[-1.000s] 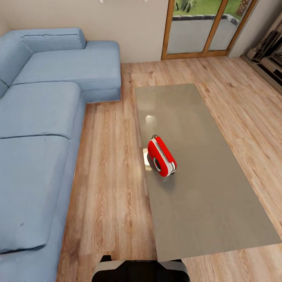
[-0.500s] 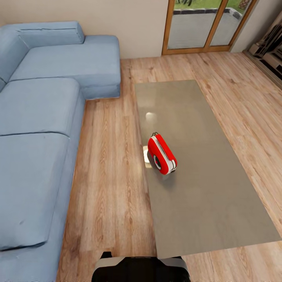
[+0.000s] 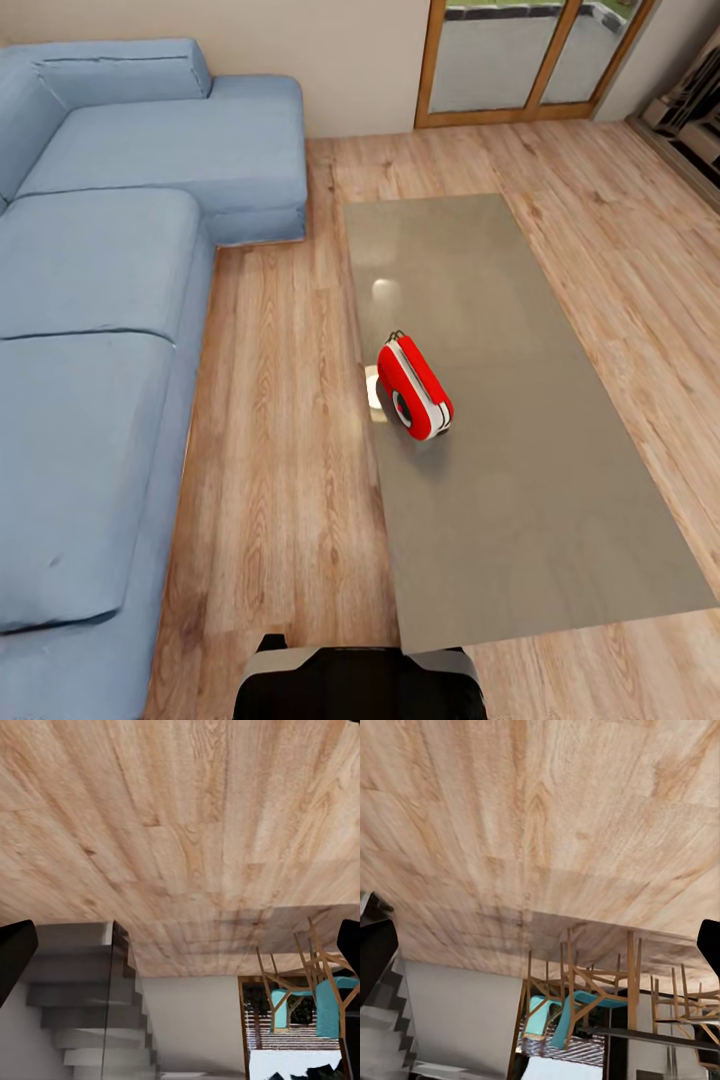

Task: Turn on the radio receiver that's on the table in the living room.

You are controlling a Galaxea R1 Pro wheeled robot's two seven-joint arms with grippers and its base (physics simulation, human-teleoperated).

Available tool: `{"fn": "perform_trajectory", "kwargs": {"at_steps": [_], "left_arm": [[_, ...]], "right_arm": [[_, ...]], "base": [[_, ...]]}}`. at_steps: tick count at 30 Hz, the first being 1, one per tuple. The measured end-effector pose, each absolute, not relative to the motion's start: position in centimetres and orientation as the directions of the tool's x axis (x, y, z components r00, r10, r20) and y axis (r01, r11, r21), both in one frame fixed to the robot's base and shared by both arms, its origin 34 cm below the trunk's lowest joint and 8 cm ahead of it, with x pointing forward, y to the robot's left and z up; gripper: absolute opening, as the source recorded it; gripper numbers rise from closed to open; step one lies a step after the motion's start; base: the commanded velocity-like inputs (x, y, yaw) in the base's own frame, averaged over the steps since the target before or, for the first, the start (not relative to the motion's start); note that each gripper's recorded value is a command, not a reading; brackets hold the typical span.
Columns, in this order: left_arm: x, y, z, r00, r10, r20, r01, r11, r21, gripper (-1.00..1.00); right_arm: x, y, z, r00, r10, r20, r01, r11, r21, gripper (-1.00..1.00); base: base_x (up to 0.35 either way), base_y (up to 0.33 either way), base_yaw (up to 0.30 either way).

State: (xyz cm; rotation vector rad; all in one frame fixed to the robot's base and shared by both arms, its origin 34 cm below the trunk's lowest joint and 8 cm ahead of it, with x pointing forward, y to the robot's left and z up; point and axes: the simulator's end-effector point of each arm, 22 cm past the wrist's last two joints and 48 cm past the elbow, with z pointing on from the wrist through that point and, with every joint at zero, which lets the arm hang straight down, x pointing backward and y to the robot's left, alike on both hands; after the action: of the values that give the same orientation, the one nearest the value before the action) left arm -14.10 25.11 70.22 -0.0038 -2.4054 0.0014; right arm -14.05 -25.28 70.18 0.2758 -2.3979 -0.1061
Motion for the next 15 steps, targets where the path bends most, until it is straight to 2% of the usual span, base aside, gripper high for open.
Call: {"fn": "perform_trajectory", "kwargs": {"at_steps": [15], "left_arm": [[-14.78, 25.11, 70.85, -0.725, 0.003, 0.689, 0.002, 1.0, -0.002, 1.0]], "right_arm": [[-14.73, -25.28, 70.8, -0.71, -0.225, 0.667, -0.164, 0.974, 0.155, 1.0]], "base": [[0.0, 0.0, 0.0]]}}
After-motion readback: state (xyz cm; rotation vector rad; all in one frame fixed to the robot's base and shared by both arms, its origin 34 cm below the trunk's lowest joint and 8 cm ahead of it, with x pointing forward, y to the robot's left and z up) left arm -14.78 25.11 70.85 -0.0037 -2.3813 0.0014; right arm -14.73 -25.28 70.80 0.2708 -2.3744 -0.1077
